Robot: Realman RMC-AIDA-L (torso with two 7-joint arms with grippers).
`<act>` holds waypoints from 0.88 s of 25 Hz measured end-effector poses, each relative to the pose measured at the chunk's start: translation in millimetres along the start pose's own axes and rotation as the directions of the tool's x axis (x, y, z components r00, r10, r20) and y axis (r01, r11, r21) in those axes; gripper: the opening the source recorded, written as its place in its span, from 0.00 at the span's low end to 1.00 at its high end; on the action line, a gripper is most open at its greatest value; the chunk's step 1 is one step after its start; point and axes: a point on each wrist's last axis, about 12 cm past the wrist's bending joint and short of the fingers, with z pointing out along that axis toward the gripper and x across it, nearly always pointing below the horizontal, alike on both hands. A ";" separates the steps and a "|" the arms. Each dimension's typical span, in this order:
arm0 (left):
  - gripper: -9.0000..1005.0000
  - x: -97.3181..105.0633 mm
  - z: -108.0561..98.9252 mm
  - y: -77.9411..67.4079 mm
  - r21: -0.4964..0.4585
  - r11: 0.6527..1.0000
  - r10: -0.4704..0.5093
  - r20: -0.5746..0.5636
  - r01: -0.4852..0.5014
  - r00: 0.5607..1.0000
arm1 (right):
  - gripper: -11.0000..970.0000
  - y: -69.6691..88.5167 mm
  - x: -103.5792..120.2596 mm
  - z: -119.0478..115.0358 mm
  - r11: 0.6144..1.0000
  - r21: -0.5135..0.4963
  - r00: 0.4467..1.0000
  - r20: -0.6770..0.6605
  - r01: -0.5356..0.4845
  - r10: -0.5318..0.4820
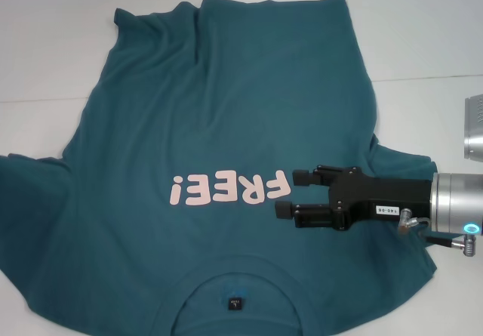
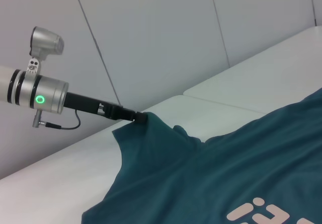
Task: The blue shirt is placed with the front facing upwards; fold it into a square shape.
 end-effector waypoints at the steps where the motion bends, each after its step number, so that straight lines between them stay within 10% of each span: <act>1: 0.01 -1.2 -0.1 -0.1 -0.001 1.000 0.004 0.003 -0.004 1.000 | 0.90 0.0 0.2 -0.1 1.000 0.001 1.000 0.000 -0.001 0.001; 22: 0.01 -13.2 -4.1 -20.2 0.060 0.998 0.020 0.022 -0.021 1.000 | 0.90 0.8 2.6 0.4 1.000 -0.002 1.000 -0.006 -0.007 0.007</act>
